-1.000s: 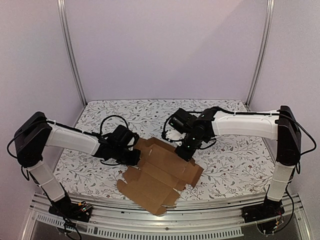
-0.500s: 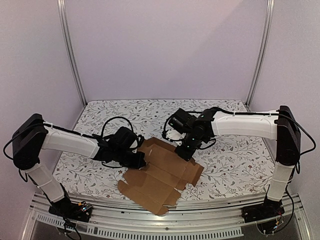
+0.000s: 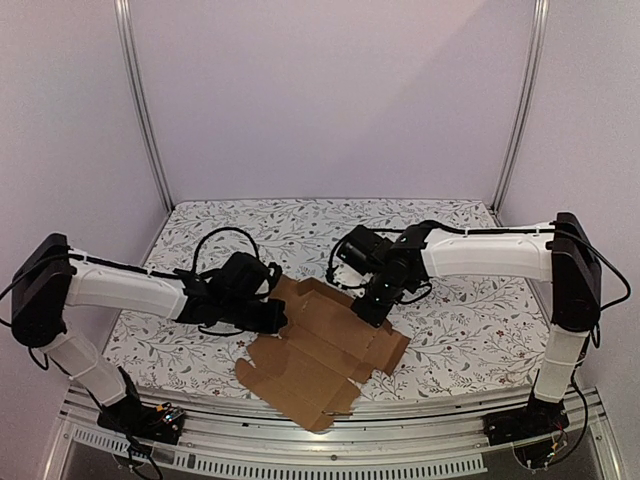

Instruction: Fold the paper box

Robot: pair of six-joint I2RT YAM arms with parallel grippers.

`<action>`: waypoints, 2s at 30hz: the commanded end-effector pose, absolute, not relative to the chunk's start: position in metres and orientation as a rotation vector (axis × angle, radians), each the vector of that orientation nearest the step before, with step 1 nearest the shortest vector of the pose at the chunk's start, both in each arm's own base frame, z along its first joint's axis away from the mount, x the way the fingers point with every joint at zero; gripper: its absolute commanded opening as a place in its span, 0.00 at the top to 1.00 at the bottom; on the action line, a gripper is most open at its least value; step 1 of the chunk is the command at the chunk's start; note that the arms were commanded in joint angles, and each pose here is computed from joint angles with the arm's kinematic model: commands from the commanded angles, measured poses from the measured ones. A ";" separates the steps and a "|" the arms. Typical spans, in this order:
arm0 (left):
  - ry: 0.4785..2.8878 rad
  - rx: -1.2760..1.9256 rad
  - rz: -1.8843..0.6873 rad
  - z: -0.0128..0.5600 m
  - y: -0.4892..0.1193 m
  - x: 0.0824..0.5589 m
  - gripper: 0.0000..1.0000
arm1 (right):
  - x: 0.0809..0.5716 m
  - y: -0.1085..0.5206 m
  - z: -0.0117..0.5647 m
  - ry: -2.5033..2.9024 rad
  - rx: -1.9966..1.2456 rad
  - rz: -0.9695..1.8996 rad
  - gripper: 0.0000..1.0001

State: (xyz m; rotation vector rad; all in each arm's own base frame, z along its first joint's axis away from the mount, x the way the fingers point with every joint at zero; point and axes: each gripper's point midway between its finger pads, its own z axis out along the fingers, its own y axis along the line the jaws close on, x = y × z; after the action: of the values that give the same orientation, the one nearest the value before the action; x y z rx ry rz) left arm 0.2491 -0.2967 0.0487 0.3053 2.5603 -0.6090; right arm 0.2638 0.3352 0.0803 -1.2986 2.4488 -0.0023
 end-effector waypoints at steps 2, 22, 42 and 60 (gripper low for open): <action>2.445 0.331 -0.510 0.099 -0.279 0.254 1.00 | 0.267 0.336 0.090 2.362 -1.322 -0.064 1.00; 2.277 0.126 -0.447 0.155 -0.178 0.267 0.97 | 0.270 0.364 0.148 1.788 -1.548 -0.385 1.00; 2.264 0.166 -0.843 0.093 -0.212 0.282 0.86 | 0.260 0.374 0.152 1.487 -1.738 -0.510 1.00; 2.261 0.399 -1.102 0.085 -0.252 0.247 0.81 | 0.258 0.371 0.156 1.431 -1.683 -0.585 1.00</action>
State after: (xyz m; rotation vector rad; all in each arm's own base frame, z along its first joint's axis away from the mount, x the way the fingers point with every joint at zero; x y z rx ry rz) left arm 0.2618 -0.2456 0.0887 0.3227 2.2703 -1.0596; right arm 0.2590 0.3716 0.1426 -1.7293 1.4654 -0.5664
